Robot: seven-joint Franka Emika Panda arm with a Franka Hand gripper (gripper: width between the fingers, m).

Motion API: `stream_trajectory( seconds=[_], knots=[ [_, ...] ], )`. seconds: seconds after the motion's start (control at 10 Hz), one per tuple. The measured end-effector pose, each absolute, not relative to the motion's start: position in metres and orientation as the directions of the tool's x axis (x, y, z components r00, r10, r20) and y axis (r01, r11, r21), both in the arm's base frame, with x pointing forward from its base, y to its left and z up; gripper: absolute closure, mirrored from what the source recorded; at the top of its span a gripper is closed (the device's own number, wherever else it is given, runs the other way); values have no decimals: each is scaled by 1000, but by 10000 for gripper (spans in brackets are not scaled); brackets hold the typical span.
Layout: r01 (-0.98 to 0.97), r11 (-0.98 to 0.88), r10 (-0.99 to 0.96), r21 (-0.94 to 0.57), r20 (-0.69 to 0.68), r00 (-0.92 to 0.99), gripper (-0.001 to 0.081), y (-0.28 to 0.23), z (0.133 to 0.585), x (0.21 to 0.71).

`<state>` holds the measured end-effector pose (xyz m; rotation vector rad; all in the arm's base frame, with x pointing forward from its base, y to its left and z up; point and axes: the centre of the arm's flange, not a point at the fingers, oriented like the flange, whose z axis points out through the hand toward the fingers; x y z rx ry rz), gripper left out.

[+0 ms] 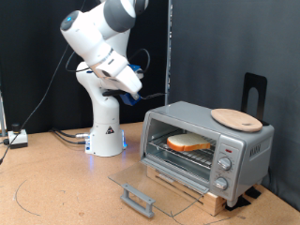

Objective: Make a piece of toast with the oven

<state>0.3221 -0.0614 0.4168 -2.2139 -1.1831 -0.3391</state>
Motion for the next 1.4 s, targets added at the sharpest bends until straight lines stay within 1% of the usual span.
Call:
stream_trajectory(
  seconds=[0.4,1.1,1.4],
  knots=[
    [840,-411,700,-355,467,540,345,0,410,321],
    [843,-387,715,-373,456,530,345,112,398,303],
    [840,-427,732,-334,419,538,345,143,387,296]
  ],
)
